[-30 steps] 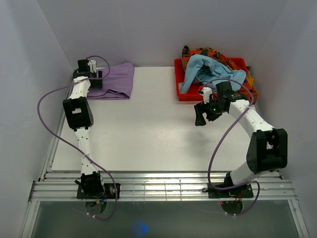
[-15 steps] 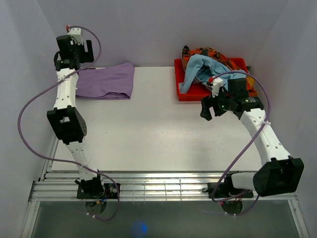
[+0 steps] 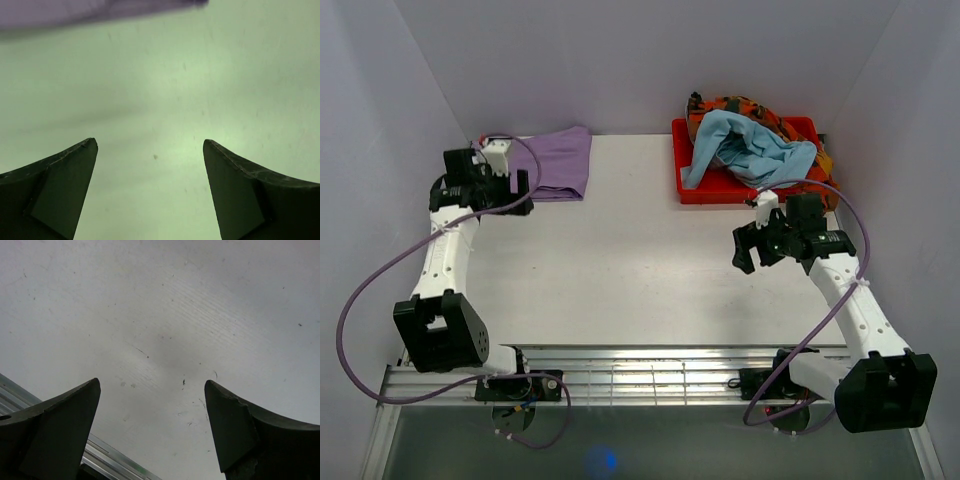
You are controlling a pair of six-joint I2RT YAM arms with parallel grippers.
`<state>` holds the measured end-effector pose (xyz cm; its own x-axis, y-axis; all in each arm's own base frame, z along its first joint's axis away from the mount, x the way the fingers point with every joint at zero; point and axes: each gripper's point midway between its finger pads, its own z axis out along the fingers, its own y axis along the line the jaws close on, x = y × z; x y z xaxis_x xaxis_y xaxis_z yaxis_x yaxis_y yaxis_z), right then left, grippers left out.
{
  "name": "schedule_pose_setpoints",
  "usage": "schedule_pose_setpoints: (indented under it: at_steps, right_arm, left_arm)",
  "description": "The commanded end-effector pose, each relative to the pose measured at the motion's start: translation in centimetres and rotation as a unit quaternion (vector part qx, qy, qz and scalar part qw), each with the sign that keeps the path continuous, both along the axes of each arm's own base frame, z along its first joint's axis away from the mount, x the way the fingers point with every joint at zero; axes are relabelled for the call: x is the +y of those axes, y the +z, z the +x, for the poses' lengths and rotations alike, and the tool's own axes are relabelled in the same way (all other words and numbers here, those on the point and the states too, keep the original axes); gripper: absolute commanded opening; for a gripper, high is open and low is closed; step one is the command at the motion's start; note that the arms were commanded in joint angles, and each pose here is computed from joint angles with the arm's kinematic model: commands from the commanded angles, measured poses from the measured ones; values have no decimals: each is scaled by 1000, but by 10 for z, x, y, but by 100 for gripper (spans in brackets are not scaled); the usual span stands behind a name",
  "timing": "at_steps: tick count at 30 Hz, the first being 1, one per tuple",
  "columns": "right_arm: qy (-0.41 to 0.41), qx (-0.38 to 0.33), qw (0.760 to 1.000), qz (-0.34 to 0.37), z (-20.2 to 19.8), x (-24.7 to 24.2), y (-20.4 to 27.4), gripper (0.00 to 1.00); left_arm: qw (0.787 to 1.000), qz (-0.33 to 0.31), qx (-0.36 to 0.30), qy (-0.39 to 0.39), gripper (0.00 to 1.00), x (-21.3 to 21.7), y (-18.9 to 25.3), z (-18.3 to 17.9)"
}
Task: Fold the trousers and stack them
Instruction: Neatly place the folded trousers to the corner
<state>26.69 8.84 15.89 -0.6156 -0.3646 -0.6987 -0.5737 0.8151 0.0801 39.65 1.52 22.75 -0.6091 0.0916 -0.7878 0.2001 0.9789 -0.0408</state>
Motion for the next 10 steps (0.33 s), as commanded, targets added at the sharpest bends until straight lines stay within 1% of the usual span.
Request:
schedule_pose_setpoints:
  at_steps: [1,2,4,6,7,10]
  right_arm:
    - [0,-21,1000,-2,-4,-3,-3,90]
    - [-2,-14,1000,-8,-8,-5,-11,90]
    - [0,-12,1000,-9,-12,-6,-15,90]
    - [3,-4,1000,-4,-17,-5,-22,90]
    - [7,-5,1000,2,-19,-2,-23,90]
    - [1,-11,1000,-3,-19,-5,-25,90]
  left_arm:
    - [999,-16,18,-25,98,-16,-17,-52]
    - [1000,-12,0,-23,98,-17,-11,-59]
    - [1000,-10,13,-13,98,-15,-28,-71]
    - [1000,-8,10,-13,98,-16,-31,-78]
    - [1000,-12,18,-13,98,-17,-40,-83]
    - [999,-12,11,-34,98,-23,-41,-89]
